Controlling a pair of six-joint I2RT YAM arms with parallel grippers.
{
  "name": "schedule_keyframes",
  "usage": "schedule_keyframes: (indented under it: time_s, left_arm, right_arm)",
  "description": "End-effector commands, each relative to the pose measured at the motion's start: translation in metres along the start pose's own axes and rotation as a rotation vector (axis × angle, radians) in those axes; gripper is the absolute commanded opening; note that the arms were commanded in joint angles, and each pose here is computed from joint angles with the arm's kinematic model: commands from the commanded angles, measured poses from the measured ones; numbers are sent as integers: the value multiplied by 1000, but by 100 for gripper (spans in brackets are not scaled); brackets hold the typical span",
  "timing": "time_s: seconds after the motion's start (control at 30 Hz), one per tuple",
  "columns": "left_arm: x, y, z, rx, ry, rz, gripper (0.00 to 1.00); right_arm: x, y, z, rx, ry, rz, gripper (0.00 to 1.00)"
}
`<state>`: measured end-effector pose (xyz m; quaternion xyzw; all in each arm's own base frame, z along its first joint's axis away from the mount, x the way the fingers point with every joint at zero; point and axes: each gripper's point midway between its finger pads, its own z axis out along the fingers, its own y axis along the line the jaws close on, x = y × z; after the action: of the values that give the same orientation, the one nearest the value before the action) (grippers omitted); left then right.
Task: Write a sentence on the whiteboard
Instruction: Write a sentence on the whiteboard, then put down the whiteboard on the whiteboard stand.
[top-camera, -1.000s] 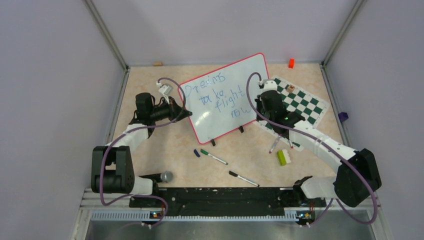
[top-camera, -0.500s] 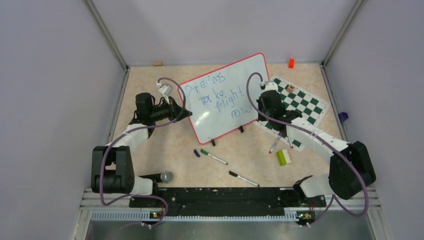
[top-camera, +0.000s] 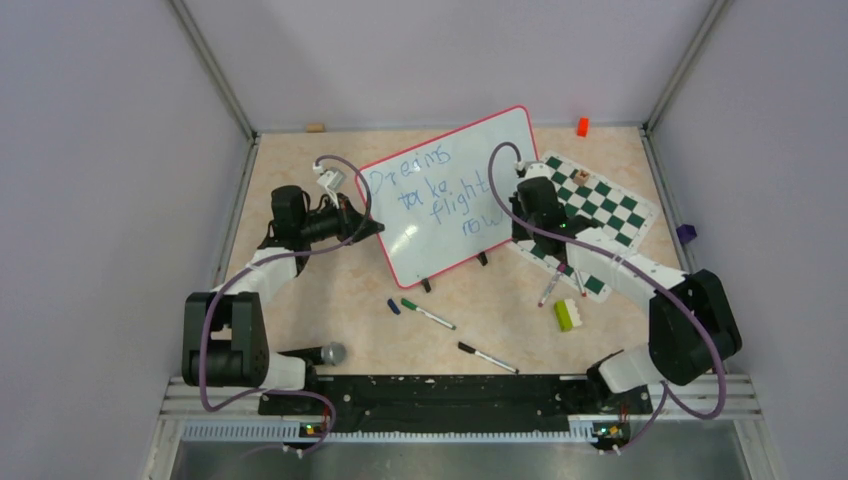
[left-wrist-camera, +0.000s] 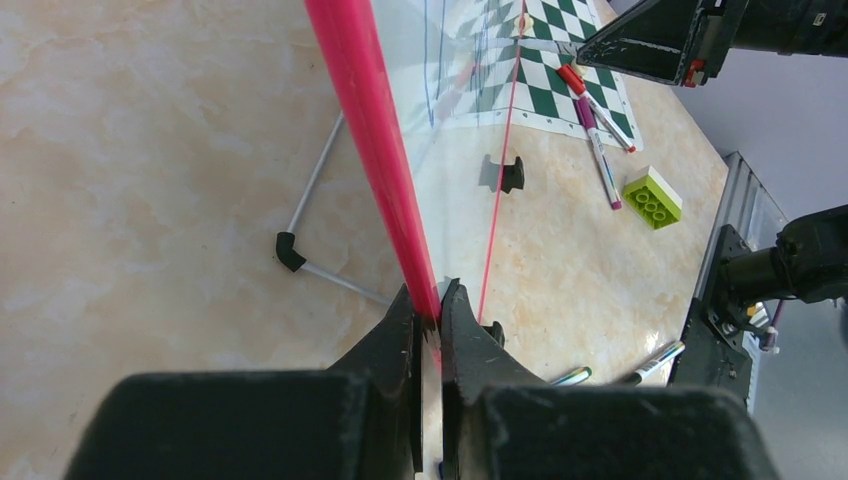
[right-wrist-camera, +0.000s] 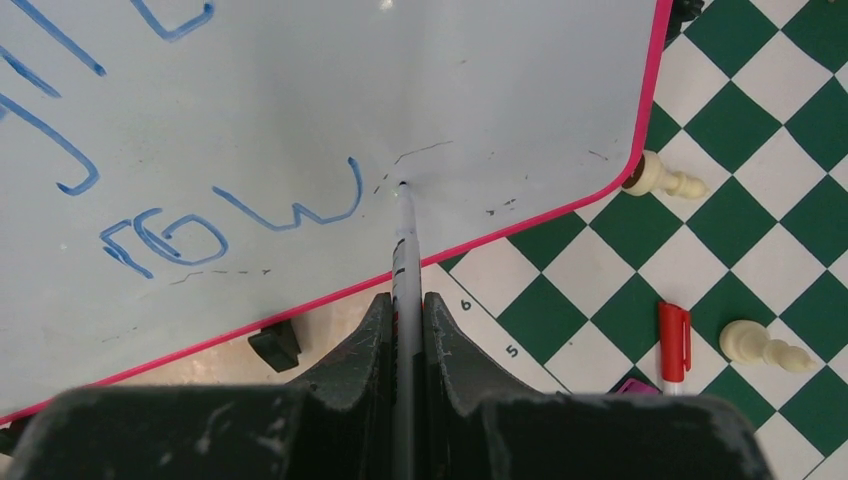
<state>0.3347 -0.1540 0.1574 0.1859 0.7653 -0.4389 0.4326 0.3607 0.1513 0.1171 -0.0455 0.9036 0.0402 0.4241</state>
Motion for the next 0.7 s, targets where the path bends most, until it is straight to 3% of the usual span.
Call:
schedule_keyframes:
  time_s: [0.0,0.1,0.43,0.47,0.6,0.63,0.67]
  left_arm:
    - [8,18,3,-58,18,153,0]
    - [7,21,2,-86,5,152,0]
    - [7,17,-3,-101,-24,174,33]
    - [6,18,-5,-116,-33,175,38]
    - [6,26,-15,-213,-64,178,77]
    - [6,26,-17,-230,-74,176,92]
    - [6,24,-18,-232,-80,178,98]
  right_arm:
    - [-26,-6,-24,-12,-110,61,0]
    - [-21,-11,-39,-17,-133,84,0]
    - [-29,-12,-70,-60,-179,93,0]
    - [-30,-12,-73,-64,-183,94,0]
    - [-30,-11,-81,-82,-191,95,0]
    - [-30,-11,-83,-87,-194,96,0]
    - [-30,-11,-85,-91,-195,96,0]
